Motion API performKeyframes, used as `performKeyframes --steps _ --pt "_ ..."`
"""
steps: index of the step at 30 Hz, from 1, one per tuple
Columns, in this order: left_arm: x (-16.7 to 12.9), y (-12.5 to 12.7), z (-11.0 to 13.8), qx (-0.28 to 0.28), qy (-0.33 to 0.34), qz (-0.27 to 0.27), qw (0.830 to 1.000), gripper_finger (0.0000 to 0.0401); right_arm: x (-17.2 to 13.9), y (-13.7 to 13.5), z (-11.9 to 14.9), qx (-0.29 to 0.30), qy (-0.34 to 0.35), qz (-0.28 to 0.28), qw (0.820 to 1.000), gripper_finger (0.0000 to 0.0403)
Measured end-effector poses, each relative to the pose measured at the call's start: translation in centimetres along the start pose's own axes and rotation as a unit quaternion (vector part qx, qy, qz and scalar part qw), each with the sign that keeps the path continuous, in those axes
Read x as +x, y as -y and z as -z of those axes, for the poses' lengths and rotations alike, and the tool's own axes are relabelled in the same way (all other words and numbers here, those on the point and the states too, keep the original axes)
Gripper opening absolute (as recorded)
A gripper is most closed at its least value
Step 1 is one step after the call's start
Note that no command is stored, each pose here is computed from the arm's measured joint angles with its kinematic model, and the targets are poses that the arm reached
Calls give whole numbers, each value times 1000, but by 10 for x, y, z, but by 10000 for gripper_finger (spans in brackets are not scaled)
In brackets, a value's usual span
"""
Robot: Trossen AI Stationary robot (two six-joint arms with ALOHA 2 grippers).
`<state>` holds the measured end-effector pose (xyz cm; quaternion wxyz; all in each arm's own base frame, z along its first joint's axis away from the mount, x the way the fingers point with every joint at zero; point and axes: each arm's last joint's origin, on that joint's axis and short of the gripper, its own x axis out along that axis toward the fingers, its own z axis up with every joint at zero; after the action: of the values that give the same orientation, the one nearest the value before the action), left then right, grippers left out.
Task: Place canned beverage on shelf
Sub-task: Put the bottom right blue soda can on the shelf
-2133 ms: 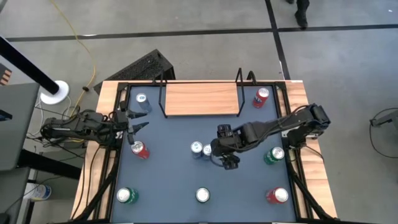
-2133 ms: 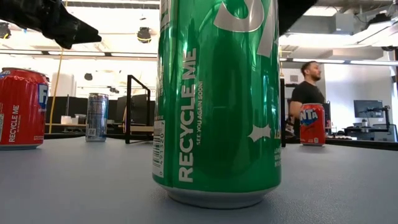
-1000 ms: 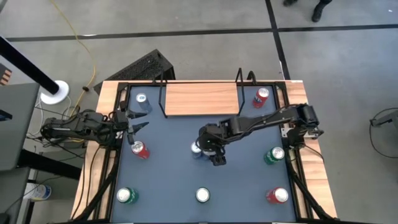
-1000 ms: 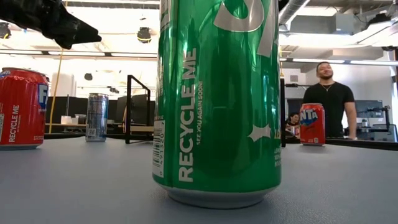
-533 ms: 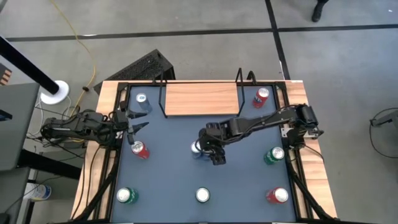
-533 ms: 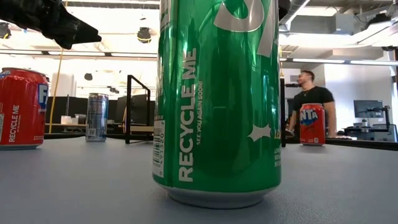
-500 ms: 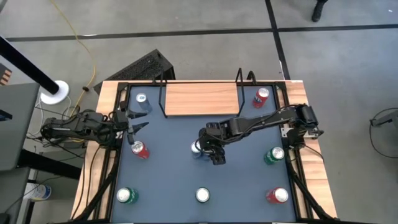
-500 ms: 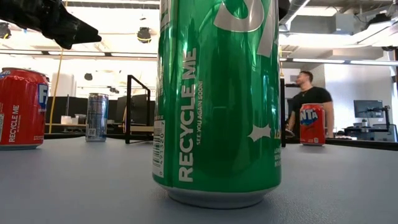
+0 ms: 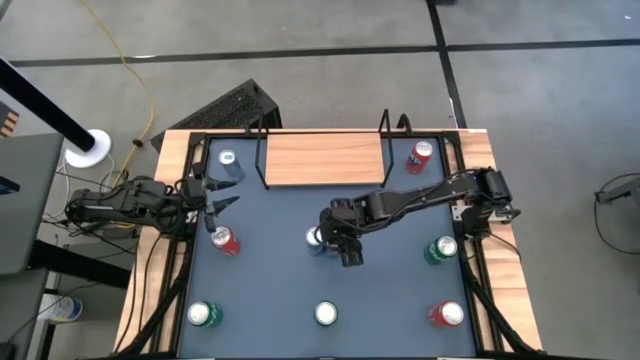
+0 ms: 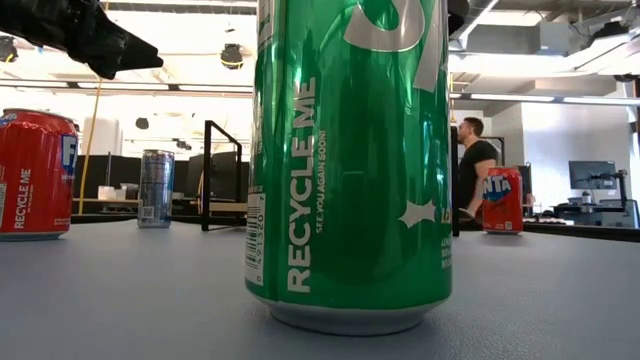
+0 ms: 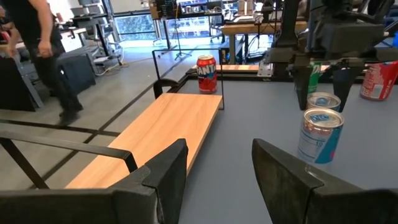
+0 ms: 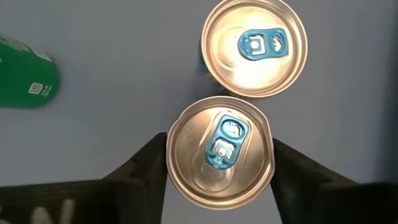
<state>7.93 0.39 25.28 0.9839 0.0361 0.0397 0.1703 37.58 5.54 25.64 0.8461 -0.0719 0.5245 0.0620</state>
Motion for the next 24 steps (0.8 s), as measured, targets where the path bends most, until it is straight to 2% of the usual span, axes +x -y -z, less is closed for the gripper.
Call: performKeyframes --steps 3,9,14,19,24 --pt "0 0 0 0 0 0 1000 171 0 0 0 -10 -1 0 1000 176" --pt "0 0 0 0 0 1 1000 171 -14 2 7 -15 -16 0 1000 176" --pt "0 0 0 0 0 1 1000 171 -45 11 15 -9 -13 29 999 185" --pt "0 0 0 -1 -1 1 1000 171 -84 32 25 -17 13 50 999 182" --pt "0 0 0 -2 -1 0 1000 171 -119 74 43 -16 37 98 994 189"
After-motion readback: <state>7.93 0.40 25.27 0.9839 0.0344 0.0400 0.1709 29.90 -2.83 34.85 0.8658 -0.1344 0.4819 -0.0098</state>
